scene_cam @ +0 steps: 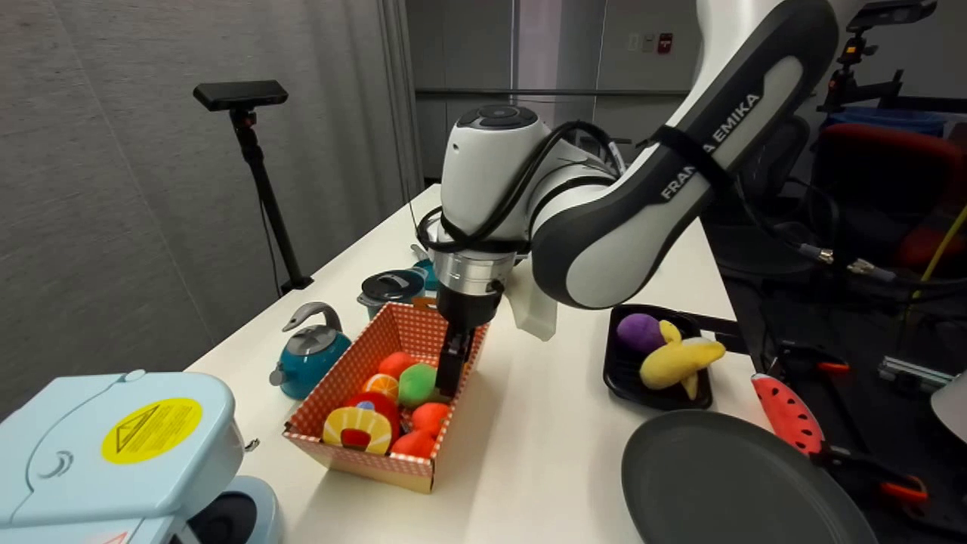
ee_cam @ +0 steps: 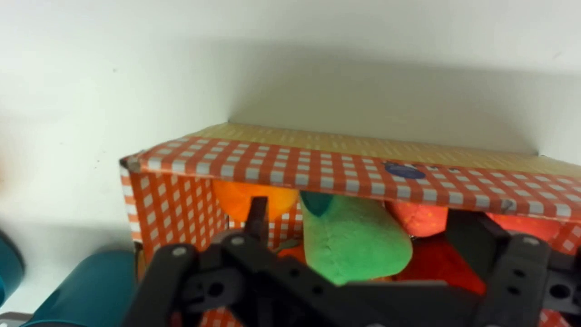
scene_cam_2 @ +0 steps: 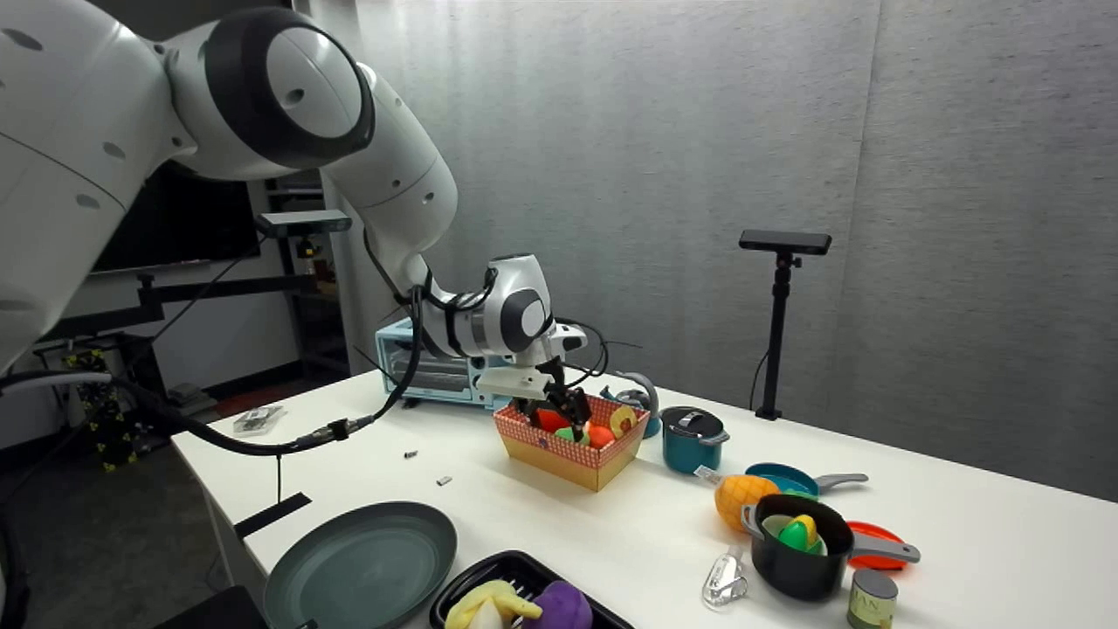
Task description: Move the brown box forward
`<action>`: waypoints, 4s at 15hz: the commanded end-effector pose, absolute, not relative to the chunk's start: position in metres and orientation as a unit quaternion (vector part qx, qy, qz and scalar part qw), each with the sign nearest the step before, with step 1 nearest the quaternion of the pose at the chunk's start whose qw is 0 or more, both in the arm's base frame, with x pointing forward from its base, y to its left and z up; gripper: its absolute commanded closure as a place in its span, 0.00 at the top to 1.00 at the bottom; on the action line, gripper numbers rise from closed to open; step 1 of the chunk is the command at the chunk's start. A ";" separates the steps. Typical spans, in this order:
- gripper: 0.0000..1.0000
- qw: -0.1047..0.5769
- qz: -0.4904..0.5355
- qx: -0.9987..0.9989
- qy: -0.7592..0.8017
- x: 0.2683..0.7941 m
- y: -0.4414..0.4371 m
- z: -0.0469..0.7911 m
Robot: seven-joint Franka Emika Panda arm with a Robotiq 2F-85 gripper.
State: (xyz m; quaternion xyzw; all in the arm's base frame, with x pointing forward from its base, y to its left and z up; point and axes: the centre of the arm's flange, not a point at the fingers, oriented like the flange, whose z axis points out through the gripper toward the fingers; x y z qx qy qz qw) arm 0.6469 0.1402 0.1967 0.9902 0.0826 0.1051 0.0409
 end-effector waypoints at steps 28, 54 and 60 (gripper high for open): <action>1.00 -0.047 0.019 0.994 0.096 0.513 0.111 0.218; 1.00 -0.139 -0.022 0.975 0.172 0.425 0.152 0.226; 1.00 -0.128 0.028 0.978 0.161 0.442 0.138 0.275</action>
